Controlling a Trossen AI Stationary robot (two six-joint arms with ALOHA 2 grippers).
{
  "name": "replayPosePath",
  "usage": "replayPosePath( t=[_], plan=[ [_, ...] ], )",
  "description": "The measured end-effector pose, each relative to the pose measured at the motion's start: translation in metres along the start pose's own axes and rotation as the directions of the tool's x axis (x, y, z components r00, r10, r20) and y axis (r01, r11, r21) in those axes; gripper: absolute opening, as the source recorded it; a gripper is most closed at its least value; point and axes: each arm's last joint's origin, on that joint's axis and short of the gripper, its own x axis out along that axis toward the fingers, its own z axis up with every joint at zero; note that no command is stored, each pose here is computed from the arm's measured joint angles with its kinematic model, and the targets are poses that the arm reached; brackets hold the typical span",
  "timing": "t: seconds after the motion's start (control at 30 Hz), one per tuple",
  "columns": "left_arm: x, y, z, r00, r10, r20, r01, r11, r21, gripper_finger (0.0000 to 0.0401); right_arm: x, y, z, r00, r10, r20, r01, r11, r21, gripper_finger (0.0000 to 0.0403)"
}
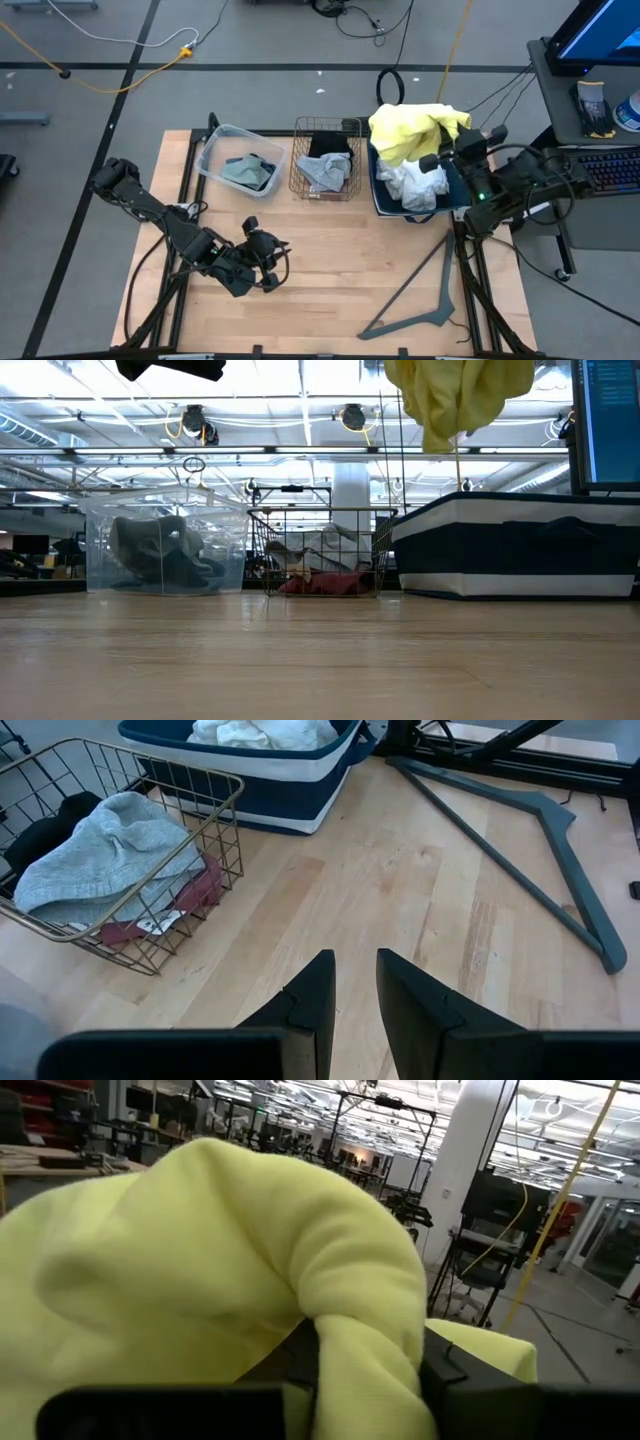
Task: Pick & Place Cloths
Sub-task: Put the yellow dress into the blue laundry organizer
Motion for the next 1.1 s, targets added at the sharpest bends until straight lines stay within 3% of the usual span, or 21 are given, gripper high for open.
replayPosePath(
  t=[0.17, 0.4, 0.57, 0.8, 0.9, 1.1],
  plan=[
    [0.000, -0.001, 0.001, 1.000, -0.007, 0.007, 0.007, 1.000, -0.010, 0.0081, 0.000, 0.004, -0.001, 1.000, 0.011, 0.012, -0.010, 0.999, -0.048, 0.0060],
    [0.000, -0.001, 0.001, 1.000, -0.008, 0.007, 0.008, 1.000, -0.011, 0.0081, -0.005, 0.031, 0.001, 0.951, 0.222, 0.217, -0.170, 0.958, -0.232, 0.0060],
    [0.000, -0.001, 0.001, 1.000, -0.010, 0.010, 0.010, 1.000, -0.015, 0.0081, -0.002, 0.048, 0.019, 0.918, 0.305, 0.254, -0.203, 0.911, -0.359, 0.0060],
    [0.000, -0.001, 0.001, 1.000, -0.015, 0.007, 0.015, 1.000, -0.025, 0.0081, 0.009, 0.056, 0.057, 0.878, 0.412, 0.243, -0.266, 0.843, -0.468, 0.0060],
    [0.000, -0.002, 0.001, 0.999, -0.032, -0.006, 0.032, 0.999, -0.029, 0.0081, 0.019, 0.055, 0.066, 0.894, 0.401, 0.200, -0.266, 0.834, -0.483, 0.0060],
    [0.000, -0.002, 0.001, 0.999, -0.036, -0.009, 0.035, 0.999, -0.031, 0.0081, 0.044, 0.053, 0.048, 0.942, 0.334, 0.020, -0.272, 0.799, -0.537, 0.0060]
  ],
)
